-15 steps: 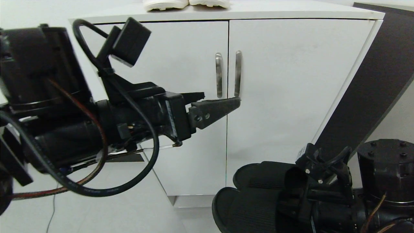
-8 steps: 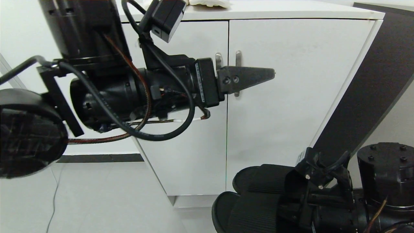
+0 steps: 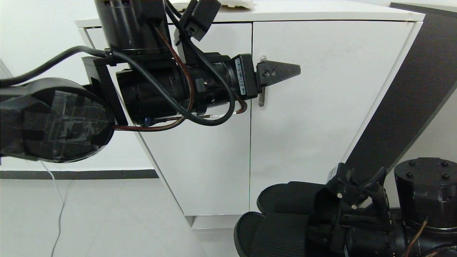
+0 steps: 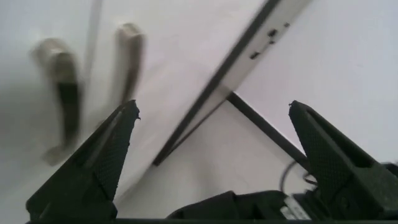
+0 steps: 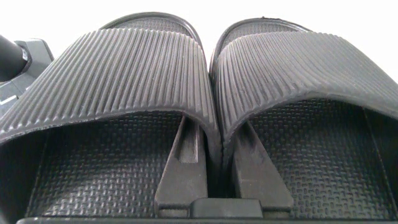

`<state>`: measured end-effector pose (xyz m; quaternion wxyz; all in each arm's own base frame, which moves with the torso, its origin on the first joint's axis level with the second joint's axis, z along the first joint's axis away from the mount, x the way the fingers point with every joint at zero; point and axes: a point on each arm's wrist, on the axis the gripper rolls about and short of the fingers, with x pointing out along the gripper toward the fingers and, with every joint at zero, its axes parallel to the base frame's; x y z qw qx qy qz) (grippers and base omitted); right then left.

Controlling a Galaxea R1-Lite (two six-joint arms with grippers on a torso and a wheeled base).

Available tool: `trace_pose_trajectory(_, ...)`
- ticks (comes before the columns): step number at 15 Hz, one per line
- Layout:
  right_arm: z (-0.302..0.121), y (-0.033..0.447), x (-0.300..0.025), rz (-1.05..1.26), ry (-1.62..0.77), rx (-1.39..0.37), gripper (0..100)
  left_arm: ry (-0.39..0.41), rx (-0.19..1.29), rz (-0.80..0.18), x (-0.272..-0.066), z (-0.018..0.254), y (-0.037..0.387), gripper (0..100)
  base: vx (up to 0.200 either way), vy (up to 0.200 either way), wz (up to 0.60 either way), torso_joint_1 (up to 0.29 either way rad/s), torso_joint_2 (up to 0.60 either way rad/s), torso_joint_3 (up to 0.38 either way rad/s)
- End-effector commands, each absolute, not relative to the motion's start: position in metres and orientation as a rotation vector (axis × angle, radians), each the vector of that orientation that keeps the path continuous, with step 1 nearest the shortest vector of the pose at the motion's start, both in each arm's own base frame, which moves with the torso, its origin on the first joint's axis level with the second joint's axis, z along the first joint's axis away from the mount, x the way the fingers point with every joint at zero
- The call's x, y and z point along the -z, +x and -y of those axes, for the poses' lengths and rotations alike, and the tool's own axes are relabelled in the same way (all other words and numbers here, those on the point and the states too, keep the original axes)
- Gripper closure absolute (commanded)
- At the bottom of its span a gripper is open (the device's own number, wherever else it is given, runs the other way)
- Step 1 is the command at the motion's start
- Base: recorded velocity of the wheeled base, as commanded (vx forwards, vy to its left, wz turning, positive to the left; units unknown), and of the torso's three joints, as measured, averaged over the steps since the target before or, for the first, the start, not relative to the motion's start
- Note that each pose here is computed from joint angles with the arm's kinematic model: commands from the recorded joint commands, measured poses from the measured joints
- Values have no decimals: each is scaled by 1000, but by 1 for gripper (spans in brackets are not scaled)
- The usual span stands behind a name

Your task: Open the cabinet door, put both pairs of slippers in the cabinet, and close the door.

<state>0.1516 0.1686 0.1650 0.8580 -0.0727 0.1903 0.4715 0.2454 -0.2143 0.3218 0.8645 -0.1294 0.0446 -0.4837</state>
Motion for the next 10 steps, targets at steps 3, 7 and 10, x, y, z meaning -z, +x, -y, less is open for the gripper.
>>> trace_pose_trajectory(3,-169,152,-165,-399,-153,-991,100,-273,954,-90,-320,218,254,0,0,0,0,0,0,0)
trace_pose_trajectory(7,-168,151,-165,-400,-154,-991,100,-253,898,-72,-317,228,269,0,0,0,0,0,0,0)
trace_pose_trajectory(10,-168,151,-165,-399,-153,-991,100,-245,887,-70,-314,234,276,0,0,0,0,0,0,0)
